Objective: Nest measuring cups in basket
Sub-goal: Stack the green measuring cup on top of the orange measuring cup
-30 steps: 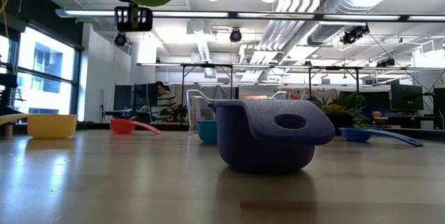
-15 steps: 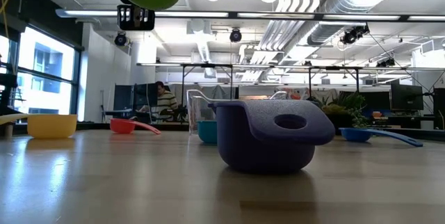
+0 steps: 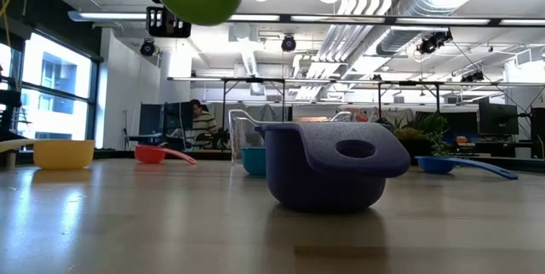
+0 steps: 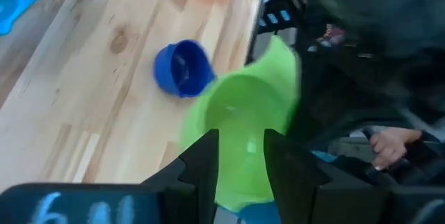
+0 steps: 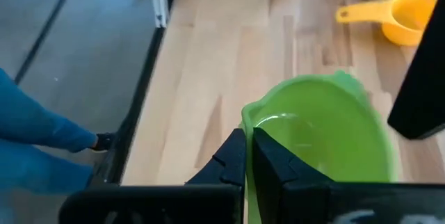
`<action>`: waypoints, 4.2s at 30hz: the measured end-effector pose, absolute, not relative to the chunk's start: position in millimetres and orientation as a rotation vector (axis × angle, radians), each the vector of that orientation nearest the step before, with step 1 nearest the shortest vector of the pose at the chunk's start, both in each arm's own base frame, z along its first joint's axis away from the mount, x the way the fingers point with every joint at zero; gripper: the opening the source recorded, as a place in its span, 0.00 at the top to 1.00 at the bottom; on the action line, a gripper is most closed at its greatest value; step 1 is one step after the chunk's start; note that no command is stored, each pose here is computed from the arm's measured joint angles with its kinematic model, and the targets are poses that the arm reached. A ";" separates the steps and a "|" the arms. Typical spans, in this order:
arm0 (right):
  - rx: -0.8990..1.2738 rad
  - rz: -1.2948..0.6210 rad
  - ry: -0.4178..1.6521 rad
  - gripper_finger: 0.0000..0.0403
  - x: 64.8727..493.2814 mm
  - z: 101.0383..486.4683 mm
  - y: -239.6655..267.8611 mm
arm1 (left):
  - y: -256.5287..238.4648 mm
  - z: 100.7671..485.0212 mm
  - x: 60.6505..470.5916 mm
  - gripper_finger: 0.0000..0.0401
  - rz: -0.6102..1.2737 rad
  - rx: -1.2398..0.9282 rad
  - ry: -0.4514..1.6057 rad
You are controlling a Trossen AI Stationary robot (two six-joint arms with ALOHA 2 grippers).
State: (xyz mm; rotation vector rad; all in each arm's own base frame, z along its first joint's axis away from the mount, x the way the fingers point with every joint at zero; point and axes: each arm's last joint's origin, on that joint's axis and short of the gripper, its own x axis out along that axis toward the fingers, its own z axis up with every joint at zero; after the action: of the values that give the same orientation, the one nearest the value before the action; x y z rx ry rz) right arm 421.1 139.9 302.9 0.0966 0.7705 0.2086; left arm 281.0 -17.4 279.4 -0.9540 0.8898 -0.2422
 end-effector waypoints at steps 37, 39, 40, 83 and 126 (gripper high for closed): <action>0.259 -0.565 0.861 1.00 292.9 326.7 200.9 | -15.8 287.8 286.7 0.74 -0.328 -0.920 0.795; 0.276 -0.593 0.870 1.00 286.9 324.6 204.9 | -15.8 287.7 286.7 0.74 -0.328 -0.920 0.795; 0.280 -0.609 0.877 1.00 283.6 323.8 206.3 | -15.8 287.8 286.7 0.74 -0.328 -0.920 0.795; 0.446 -0.623 1.140 1.00 217.9 235.4 259.5 | -3.2 287.1 287.3 0.74 -0.269 -0.959 0.778; 0.411 -0.697 1.254 0.96 234.8 200.2 262.3 | -1.8 286.5 287.9 0.74 -0.218 -0.949 0.761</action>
State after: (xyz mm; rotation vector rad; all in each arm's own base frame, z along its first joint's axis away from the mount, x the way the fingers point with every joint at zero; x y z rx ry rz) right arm 234.8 262.3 200.2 0.4111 1.2537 -0.6966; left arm 287.9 -1.8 286.5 -0.9486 0.7610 -0.2184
